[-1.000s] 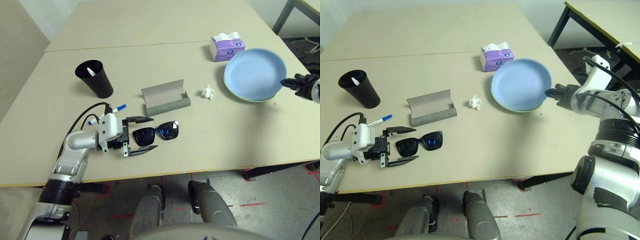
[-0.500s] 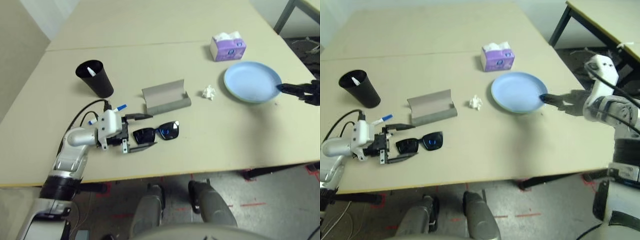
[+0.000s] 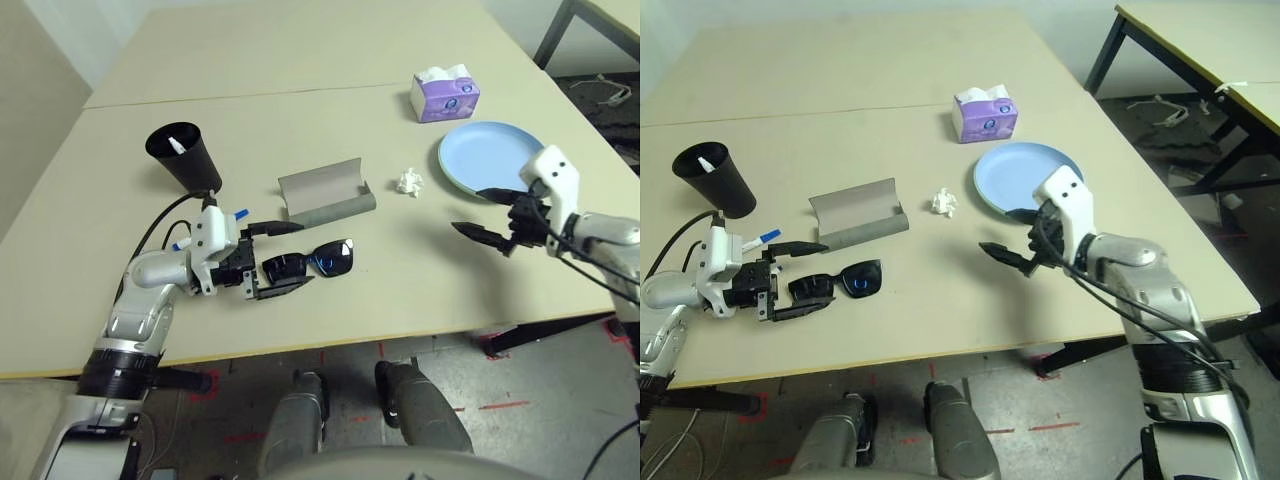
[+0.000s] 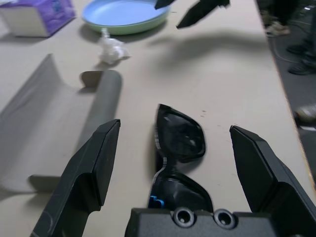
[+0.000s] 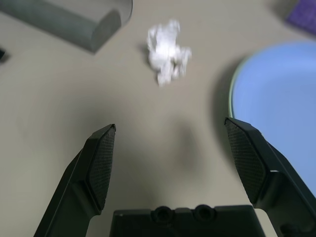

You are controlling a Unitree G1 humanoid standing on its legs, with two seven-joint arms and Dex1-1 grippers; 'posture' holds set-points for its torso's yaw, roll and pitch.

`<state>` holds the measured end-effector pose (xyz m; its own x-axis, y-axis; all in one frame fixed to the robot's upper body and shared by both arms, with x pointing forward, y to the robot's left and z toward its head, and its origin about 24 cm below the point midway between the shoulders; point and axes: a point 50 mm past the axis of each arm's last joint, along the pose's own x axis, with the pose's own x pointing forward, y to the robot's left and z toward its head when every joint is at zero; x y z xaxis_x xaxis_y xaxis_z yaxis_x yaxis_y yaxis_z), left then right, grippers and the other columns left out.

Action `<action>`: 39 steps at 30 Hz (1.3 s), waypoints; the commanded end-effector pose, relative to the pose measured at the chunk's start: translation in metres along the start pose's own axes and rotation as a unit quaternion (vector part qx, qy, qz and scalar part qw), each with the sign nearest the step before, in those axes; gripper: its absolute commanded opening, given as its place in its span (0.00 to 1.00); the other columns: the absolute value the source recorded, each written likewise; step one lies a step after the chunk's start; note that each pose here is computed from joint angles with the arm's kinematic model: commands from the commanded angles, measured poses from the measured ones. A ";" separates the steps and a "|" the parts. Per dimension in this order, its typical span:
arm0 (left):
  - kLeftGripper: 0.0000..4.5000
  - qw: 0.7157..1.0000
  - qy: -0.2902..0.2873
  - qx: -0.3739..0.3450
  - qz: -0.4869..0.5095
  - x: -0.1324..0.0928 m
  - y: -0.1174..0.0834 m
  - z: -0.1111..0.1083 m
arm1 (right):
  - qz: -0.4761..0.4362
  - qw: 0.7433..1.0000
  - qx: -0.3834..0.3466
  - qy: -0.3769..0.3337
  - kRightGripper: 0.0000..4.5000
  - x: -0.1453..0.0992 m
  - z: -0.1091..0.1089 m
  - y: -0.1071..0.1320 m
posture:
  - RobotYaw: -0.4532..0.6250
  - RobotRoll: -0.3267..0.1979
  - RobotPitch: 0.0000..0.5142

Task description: Organize and tidy the items on the table.

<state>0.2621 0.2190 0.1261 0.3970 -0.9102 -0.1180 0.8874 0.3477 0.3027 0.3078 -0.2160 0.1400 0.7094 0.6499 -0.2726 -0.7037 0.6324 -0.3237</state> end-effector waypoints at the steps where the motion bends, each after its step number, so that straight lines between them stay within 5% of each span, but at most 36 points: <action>1: 1.00 1.000 0.008 -0.001 0.003 -0.004 -0.001 0.002 | 0.005 1.000 -0.014 -0.007 1.00 0.012 -0.002 0.006 | 0.25 0.62 0.34; 13: 1.00 0.996 0.037 -0.071 -0.034 -0.005 -0.018 -0.007 | -0.004 0.999 -0.046 -0.003 1.00 0.055 0.001 0.015 | 0.26 0.62 0.34; 31: 1.00 0.997 0.051 -0.045 -0.029 -0.009 -0.023 -0.010 | -0.047 0.998 -0.031 0.017 1.00 0.082 0.004 0.008 | 0.29 0.62 0.33; 34: 1.00 0.997 0.051 -0.041 -0.028 -0.008 -0.024 -0.009 | -0.041 0.999 -0.010 0.012 0.87 0.085 0.007 0.011 | 0.29 0.62 0.33; 39: 1.00 0.998 0.048 -0.037 -0.026 -0.007 -0.023 -0.008 | -0.047 0.999 -0.001 0.012 0.45 0.086 0.008 0.009 | 0.29 0.62 0.33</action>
<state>0.2431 0.2195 0.1135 0.3704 -0.9050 -0.2092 0.9203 0.3271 0.2145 0.3610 -0.1510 0.1200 0.7704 0.5789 -0.2673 -0.6369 0.6790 -0.3650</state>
